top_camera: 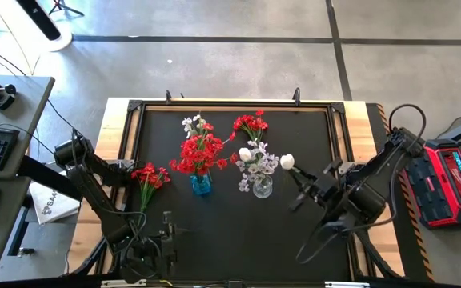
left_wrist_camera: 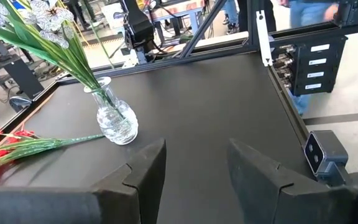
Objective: Sort flowers into vase by color
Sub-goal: Put the white flower into the transparent vase
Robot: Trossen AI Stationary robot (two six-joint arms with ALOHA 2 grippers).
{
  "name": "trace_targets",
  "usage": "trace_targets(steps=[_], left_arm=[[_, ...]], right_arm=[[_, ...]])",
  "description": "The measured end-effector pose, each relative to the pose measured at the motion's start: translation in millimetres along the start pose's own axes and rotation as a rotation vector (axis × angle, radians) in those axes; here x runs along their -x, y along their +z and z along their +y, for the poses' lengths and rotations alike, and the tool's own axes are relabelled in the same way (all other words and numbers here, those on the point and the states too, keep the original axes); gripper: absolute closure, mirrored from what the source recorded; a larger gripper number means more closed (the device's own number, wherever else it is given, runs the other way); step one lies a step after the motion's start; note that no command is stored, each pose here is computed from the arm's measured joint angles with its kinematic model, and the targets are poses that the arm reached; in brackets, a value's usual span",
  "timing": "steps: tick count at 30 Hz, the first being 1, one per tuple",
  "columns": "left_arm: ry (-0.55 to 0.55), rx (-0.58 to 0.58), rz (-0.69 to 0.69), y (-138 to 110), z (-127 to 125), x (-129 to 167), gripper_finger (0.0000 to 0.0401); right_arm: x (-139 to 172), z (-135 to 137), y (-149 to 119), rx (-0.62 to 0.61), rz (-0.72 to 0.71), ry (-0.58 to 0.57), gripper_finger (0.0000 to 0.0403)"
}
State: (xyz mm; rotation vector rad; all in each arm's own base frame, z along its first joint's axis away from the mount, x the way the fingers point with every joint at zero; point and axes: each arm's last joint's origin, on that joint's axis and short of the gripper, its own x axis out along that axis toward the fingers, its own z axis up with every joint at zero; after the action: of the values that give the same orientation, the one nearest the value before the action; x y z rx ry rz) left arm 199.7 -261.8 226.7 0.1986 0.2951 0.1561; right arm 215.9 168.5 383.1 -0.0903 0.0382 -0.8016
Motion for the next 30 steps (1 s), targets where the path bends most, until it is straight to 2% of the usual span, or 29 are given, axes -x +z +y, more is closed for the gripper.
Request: trace_targets(steps=[5,13,21,30], left_arm=[[0.0,0.001,0.0,0.0,0.0,0.0,0.0245],[0.0,0.0,0.0,0.0,0.0,0.0,0.0245],[0.0,-0.001,0.0,0.0,0.0,0.0,0.0245],[0.0,-0.001,0.0,0.0,0.0,0.0,0.0245]], right_arm=[[-15.6,-4.1,11.5,-0.04,0.012,-0.049,0.0403],[-38.4,0.4,25.9,-0.028,0.107,0.008,0.0403],[-51.0,6.2,39.5,-0.004,0.097,0.046,0.0403],[-57.9,11.9,31.2,0.004,0.111,0.052,0.0403]])
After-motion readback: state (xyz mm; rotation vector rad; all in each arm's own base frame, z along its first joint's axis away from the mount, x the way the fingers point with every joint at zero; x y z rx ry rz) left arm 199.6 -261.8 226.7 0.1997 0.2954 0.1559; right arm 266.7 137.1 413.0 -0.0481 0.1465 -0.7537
